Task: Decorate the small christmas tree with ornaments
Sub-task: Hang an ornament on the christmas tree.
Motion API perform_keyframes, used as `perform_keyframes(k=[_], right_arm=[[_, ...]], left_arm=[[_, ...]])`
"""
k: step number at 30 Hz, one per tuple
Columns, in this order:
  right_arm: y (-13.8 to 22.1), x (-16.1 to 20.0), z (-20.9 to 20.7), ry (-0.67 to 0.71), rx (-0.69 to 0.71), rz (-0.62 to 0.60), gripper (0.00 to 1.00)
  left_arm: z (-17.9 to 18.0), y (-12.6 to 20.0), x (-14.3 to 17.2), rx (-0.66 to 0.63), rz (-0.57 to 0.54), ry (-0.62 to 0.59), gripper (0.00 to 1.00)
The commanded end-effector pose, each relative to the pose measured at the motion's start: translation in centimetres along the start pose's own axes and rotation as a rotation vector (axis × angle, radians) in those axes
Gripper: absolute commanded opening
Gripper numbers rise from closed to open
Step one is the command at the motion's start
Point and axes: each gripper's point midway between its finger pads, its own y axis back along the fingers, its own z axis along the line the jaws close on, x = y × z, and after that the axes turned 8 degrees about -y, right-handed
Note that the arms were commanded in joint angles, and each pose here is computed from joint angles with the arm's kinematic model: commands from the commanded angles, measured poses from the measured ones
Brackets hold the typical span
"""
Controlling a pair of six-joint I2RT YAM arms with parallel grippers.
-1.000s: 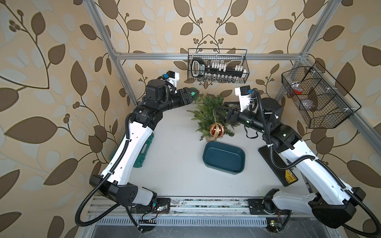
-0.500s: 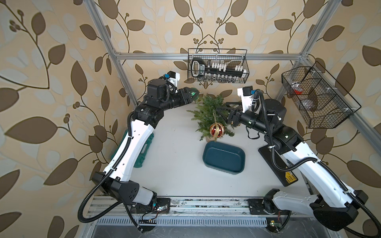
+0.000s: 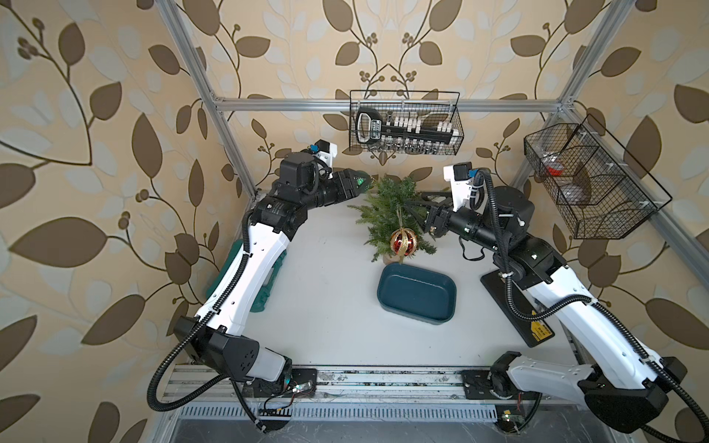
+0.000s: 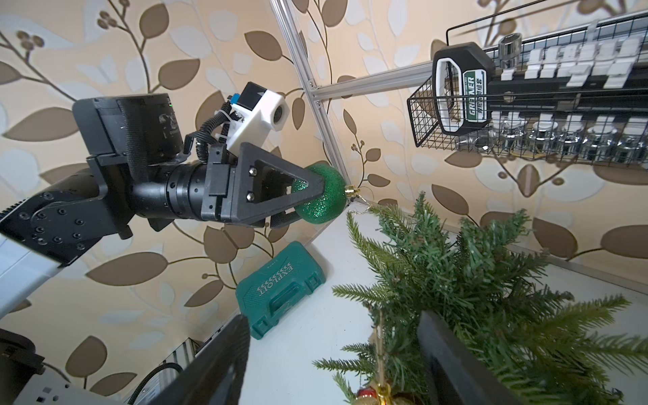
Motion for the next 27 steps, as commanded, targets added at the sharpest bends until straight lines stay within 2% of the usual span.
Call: perform_keyframes(k=[1, 15, 27], right_arm=[[0.6, -0.2, 0.4, -0.006, -0.022, -0.018, 0.75], [0.6, 0.0, 0.5, -0.019, -0.037, -0.016, 0.75], [1.0, 0.0, 0.7, -0.020, -0.047, -0.023, 0.75]], left_arm=[[-0.7, 1.3, -1.5, 0.003, -0.058, -0.066, 0.60], [-0.2, 3.3, -0.8, -0.054, -0.090, -0.085, 0.57], [0.8, 3.2, 0.4, -0.076, -0.069, -0.068, 0.56]])
